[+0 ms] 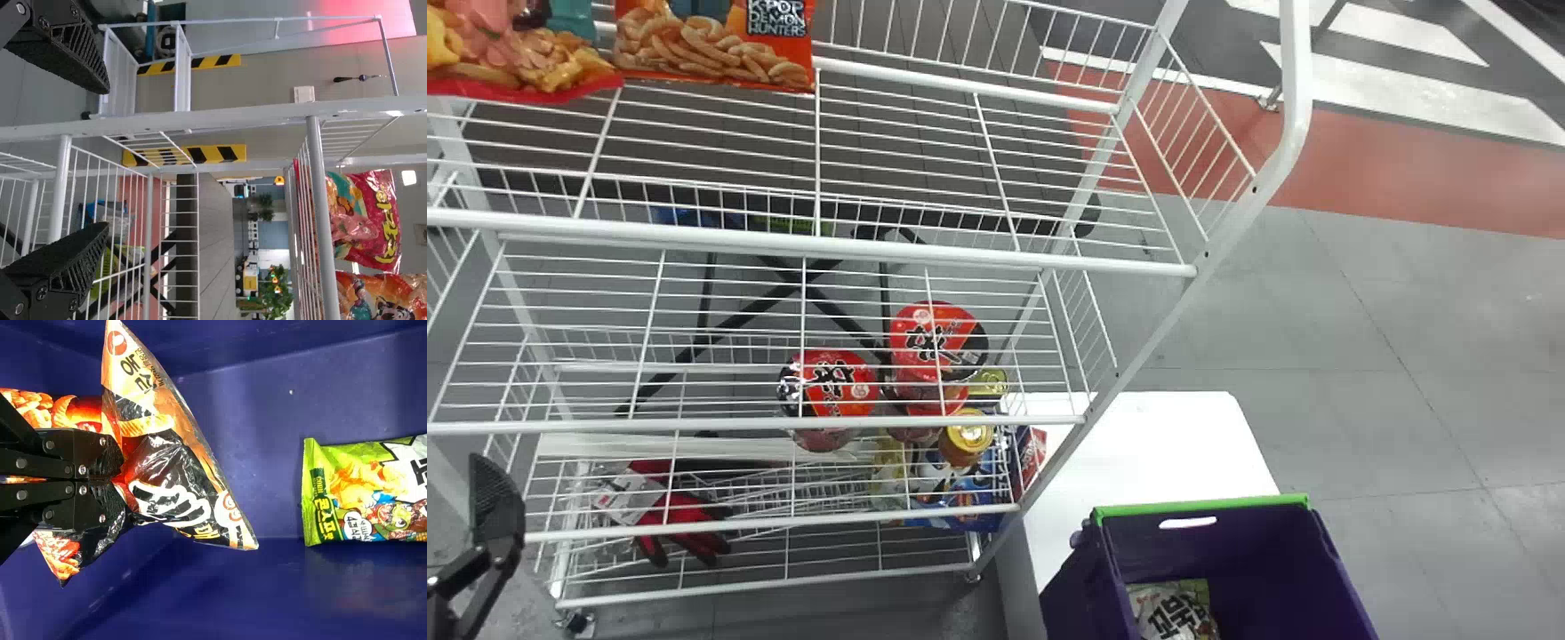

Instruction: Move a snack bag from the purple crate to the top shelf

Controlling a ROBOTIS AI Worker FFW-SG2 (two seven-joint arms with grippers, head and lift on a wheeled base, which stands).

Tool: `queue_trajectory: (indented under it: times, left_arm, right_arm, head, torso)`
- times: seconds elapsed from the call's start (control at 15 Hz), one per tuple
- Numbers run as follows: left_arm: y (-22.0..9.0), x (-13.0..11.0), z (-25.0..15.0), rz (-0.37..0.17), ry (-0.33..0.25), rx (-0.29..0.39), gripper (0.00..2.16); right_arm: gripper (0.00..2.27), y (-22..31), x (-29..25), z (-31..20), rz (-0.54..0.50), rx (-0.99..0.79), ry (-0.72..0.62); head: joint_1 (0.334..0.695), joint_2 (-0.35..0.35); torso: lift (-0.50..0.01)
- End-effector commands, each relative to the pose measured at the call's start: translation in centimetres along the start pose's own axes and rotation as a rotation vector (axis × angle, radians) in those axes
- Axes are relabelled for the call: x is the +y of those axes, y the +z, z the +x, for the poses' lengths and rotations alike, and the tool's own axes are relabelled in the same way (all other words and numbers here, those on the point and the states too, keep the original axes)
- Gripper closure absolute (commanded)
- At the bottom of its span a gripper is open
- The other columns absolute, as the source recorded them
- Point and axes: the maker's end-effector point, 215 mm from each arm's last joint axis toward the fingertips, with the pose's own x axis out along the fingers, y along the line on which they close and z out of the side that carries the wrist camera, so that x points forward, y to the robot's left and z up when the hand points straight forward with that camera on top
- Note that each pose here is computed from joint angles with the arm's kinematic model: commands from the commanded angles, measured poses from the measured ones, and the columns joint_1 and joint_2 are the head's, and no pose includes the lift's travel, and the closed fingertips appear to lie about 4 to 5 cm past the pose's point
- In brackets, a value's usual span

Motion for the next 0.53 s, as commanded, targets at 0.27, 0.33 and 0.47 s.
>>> queue_trajectory:
  times: [0.27, 0.33, 0.47]
  left_arm:
    - [0.4, 0.5, 0.2, 0.001, -0.005, 0.002, 0.1]
    - [0.5, 0.7, 0.1, 0.0, -0.001, 0.0, 0.1]
    - [0.6, 1.0, -0.2, 0.001, 0.002, 0.001, 0.1]
  right_arm:
    - [2.02, -1.0, -0.4, -0.1, 0.033, -0.015, 0.01]
    - [2.02, -1.0, -0.4, -0.2, 0.033, -0.022, 0.01]
    - [2.02, -1.0, -0.5, -0.4, 0.042, -0.037, 0.013]
  head:
    - [0.695, -0.35]
    - [0.695, -0.35]
    - [0.695, -0.35]
  torso:
    - [-0.172]
    - [-0.168]
    - [-0.16]
